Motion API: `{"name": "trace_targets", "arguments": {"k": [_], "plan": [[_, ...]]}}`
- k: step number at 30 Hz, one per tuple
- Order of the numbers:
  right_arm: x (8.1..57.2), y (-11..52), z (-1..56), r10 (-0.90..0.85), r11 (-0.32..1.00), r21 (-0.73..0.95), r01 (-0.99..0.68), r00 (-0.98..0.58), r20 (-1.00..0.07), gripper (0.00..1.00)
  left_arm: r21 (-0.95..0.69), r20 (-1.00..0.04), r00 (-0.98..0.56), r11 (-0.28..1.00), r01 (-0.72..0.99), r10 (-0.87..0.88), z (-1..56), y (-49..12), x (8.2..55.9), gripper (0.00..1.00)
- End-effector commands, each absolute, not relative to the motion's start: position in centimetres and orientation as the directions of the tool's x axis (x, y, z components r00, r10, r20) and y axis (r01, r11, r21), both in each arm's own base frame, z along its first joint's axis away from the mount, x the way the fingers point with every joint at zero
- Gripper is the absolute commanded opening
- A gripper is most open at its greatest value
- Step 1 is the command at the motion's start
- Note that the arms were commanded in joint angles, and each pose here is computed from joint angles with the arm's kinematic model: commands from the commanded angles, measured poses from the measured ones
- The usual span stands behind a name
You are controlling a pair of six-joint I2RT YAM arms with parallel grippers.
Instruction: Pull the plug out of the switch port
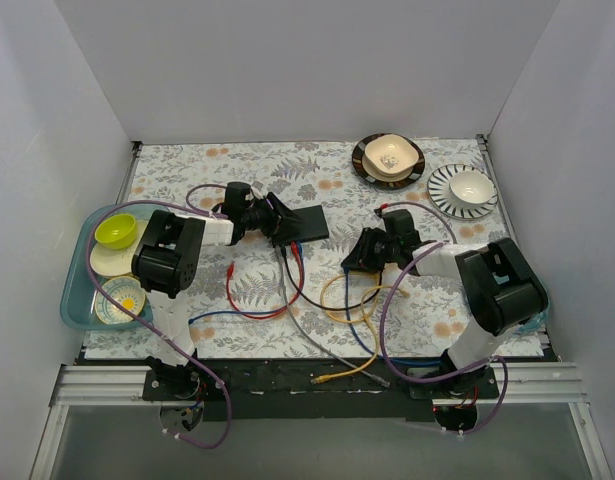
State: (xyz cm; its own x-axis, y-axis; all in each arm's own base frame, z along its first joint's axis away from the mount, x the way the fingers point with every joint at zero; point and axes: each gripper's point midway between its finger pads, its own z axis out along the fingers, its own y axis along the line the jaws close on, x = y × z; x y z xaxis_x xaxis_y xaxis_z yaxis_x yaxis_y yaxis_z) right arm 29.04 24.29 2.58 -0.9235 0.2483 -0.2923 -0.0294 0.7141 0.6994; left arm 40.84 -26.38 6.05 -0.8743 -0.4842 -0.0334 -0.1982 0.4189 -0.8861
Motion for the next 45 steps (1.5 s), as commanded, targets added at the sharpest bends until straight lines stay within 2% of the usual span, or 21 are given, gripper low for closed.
{"name": "trace_targets", "arguments": {"k": [1, 5, 8, 14, 26, 27, 36, 42, 45], "plan": [[32.1, 24.3, 6.4, 0.208, 0.786, 0.603, -0.139, -0.859, -0.469, 0.49, -0.848, -0.061, -0.868, 0.484, -0.215, -0.493, 5.1, -25.1, 40.3, 0.46], [34.7, 27.9, 11.0, 0.195, 0.741, 0.626, -0.242, -0.814, -0.547, 0.56, -0.869, -0.097, -0.856, 0.463, -0.176, -0.507, 7.4, -25.1, 41.1, 0.46], [35.1, 31.4, 12.3, 0.165, 0.665, 0.676, -0.319, -0.819, -0.549, 0.55, -0.871, -0.114, -0.843, 0.461, -0.170, -0.526, 8.0, -24.9, 41.5, 0.47], [33.7, 34.7, 7.0, 0.110, 0.618, 0.748, -0.243, -0.915, -0.388, 0.48, -0.835, -0.101, -0.812, 0.492, -0.245, -0.575, 6.9, -23.3, 42.3, 0.47], [33.9, 35.5, 3.2, 0.194, 0.588, 0.804, -0.092, -0.948, -0.250, 0.45, -0.781, -0.082, -0.787, 0.530, -0.330, -0.611, 4.0, -21.0, 42.2, 0.46], [34.0, 35.6, 2.7, 0.223, 0.580, 0.813, -0.045, -0.951, -0.212, 0.45, -0.778, -0.083, -0.788, 0.533, -0.331, -0.610, 3.9, -21.0, 42.0, 0.46], [35.9, 36.9, 2.2, 0.325, 0.514, 0.857, 0.048, -0.935, -0.142, 0.44, -0.761, -0.109, -0.797, 0.566, -0.318, -0.594, 3.6, -20.6, 41.3, 0.45], [36.2, 37.0, 1.5, 0.376, 0.483, 0.868, 0.115, -0.923, -0.087, 0.34, -0.760, -0.118, -0.798, 0.571, -0.311, -0.591, 3.8, -20.4, 41.2, 0.45], [36.2, 37.0, 1.5, 0.400, 0.456, 0.880, 0.136, -0.914, -0.066, 0.34, -0.759, -0.120, -0.799, 0.573, -0.308, -0.589, 3.7, -20.4, 41.1, 0.44]]}}
